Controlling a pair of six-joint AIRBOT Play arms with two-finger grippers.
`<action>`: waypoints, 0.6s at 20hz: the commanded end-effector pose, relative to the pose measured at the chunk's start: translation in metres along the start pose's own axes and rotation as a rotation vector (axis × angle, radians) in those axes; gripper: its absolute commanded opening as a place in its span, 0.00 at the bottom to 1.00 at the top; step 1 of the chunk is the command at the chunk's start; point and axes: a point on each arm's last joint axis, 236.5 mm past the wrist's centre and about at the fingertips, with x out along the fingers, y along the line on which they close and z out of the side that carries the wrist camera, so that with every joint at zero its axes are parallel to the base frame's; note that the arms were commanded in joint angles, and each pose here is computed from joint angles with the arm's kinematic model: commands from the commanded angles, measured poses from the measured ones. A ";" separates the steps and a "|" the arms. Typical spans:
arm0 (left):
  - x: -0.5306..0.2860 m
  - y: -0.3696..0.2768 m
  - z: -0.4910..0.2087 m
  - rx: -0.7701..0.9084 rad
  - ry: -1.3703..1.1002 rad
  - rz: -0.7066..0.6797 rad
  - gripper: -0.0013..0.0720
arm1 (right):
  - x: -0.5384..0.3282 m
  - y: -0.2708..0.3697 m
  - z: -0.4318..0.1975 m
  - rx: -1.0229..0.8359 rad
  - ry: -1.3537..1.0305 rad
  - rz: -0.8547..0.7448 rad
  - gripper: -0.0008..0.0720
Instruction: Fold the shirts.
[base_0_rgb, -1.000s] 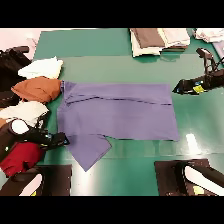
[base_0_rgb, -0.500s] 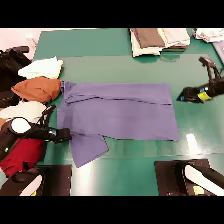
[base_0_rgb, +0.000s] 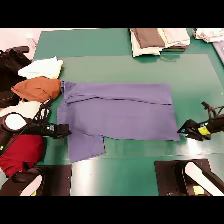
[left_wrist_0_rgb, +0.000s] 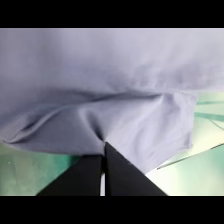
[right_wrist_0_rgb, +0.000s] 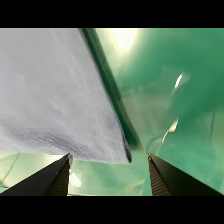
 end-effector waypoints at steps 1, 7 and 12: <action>-0.001 -0.001 0.003 0.002 -0.013 -0.003 0.05 | 0.021 0.001 -0.009 -0.033 0.024 -0.012 0.76; -0.001 0.000 0.003 0.015 -0.011 0.002 0.05 | 0.035 0.021 -0.007 -0.150 0.110 -0.047 0.41; -0.010 0.004 -0.021 0.073 0.070 0.031 0.05 | -0.005 0.034 0.006 -0.356 0.046 -0.186 0.03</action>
